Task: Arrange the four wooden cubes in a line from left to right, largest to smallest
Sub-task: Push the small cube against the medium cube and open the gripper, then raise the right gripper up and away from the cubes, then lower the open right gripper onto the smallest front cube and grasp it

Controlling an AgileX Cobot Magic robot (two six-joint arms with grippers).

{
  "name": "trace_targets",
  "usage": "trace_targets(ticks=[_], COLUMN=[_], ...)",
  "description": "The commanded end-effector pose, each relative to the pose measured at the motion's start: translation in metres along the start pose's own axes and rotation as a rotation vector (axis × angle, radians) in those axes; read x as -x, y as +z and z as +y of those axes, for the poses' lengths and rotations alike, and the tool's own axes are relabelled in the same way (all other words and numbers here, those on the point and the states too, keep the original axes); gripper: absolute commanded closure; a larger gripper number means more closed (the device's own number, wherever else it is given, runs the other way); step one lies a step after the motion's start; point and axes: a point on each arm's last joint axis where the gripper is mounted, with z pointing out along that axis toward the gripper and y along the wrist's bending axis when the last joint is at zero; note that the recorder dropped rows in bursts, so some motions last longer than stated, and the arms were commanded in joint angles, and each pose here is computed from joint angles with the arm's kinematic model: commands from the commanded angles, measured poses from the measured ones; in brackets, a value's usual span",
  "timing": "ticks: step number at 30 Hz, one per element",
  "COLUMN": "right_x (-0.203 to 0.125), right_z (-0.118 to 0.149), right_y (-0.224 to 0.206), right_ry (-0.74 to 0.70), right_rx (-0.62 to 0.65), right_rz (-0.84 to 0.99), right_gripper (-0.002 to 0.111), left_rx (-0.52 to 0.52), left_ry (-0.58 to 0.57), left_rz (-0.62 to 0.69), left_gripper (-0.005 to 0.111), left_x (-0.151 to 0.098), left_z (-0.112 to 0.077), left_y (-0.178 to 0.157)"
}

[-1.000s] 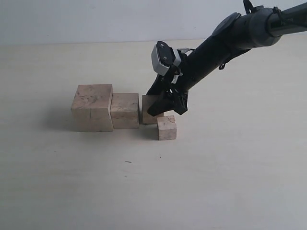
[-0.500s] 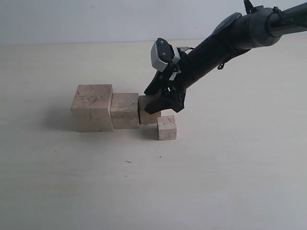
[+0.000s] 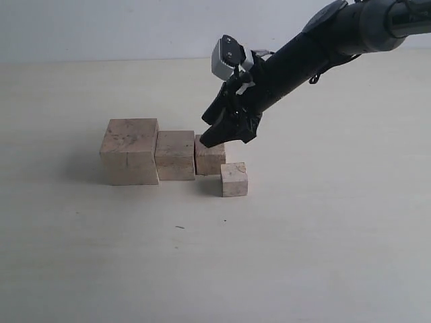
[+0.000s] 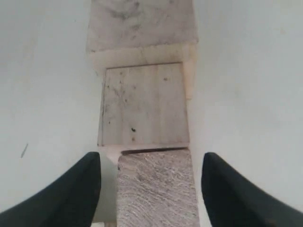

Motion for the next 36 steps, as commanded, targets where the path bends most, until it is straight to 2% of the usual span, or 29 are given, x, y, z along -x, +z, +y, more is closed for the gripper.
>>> trace_targets(ticks=[1,6,12,14,17,22,28,36], right_x=[0.012,0.012,0.009,0.011,0.014,0.012,0.006,0.035], right_z=[0.004,0.004,0.009,0.011,0.013,0.017,0.022,0.053], right_y=[-0.013,-0.023,-0.032,-0.038,-0.048,-0.054,-0.049,-0.027], right_ry=[-0.023,0.058,0.347,0.437,0.547,0.615,0.866,0.950], right_rx=[-0.025,-0.082,-0.108,-0.136,-0.191,-0.215,-0.207,-0.371], right_rz=[0.000,0.088,0.181,0.201,0.236,0.299,0.348,0.506], right_gripper=[0.048,0.049,0.050,0.057,0.074,0.107,0.108,0.108], left_rx=[-0.006,-0.006,-0.006,-0.006,-0.006,-0.006,-0.006,-0.006], left_ry=[0.006,0.006,0.006,0.006,0.006,0.006,0.006,0.006], left_rz=[-0.010,-0.010,-0.010,-0.010,-0.010,-0.010,-0.010,-0.010], left_gripper=[0.107,0.107,0.107,0.107,0.107,0.107,0.107,0.107], left_x=[0.000,0.000,0.000,0.000,0.000,0.000,0.000,0.000], left_z=[0.000,0.000,0.000,0.000,0.000,0.000,0.000,0.000], left_y=[0.000,0.000,0.000,0.000,0.000,0.000,0.000,0.000])
